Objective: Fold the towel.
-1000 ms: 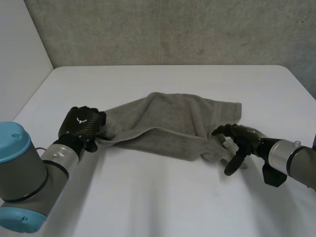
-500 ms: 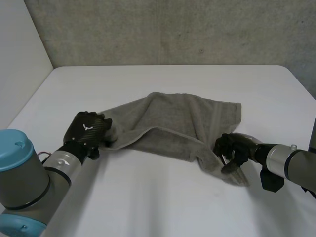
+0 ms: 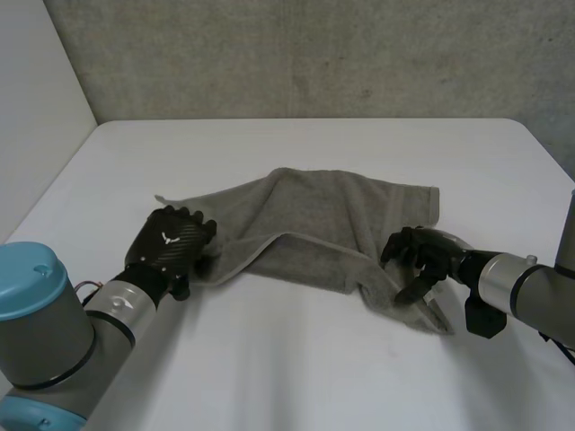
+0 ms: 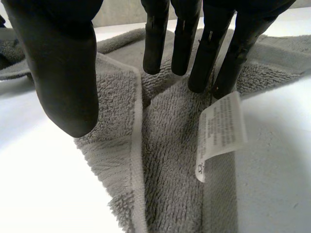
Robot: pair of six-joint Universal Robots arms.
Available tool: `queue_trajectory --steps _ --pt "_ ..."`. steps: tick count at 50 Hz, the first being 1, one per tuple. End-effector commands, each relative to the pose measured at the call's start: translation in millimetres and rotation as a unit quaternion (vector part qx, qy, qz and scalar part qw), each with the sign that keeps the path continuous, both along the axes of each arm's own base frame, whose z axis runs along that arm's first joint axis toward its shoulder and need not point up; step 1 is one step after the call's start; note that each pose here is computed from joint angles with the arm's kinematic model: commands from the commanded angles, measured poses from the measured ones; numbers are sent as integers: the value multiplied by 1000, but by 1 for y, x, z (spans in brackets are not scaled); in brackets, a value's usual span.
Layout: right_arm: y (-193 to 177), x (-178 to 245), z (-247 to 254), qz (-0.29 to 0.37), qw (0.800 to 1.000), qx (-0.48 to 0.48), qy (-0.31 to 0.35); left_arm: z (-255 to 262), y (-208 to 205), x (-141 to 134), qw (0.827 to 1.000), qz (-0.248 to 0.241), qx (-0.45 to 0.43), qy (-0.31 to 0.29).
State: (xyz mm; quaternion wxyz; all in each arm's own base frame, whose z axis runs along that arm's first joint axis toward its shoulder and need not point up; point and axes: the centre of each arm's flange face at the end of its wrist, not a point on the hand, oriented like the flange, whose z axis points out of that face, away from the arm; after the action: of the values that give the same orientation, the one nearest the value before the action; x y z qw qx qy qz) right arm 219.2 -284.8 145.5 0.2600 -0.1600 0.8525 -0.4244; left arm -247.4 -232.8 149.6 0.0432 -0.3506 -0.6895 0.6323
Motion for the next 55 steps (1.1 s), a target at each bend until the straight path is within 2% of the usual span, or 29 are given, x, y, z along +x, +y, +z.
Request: queue_trajectory --steps 1,26,34,45,48,50,51,52,53,55 --pt "2 4 -10 -7 1000 0 16 1 6 -1 1000 -6 0 -1" --pt "10 9 -16 6 1000 -2 20 -2 11 -5 1000 -15 -1 -12" --pt "9 -4 55 -18 989 -146 -5 6 20 -7 1000 -25 -5 -10" --pt "12 -18 77 -39 980 -197 -6 23 44 -18 998 -53 -20 3" --pt "8 -25 78 -47 978 -205 6 27 37 -14 999 -28 -32 4" --pt "4 -34 78 -54 976 -211 20 27 15 1 998 42 -45 1" --pt "4 -34 78 -54 976 -211 20 27 15 1 998 43 -45 1" --pt "3 -36 78 -55 975 -214 26 22 -2 11 995 87 -47 -7" --pt "2 -38 78 -54 975 -214 30 22 -2 11 995 88 -48 -7" --pt "3 -37 77 -52 975 -215 33 2 -29 27 987 155 -36 -32"
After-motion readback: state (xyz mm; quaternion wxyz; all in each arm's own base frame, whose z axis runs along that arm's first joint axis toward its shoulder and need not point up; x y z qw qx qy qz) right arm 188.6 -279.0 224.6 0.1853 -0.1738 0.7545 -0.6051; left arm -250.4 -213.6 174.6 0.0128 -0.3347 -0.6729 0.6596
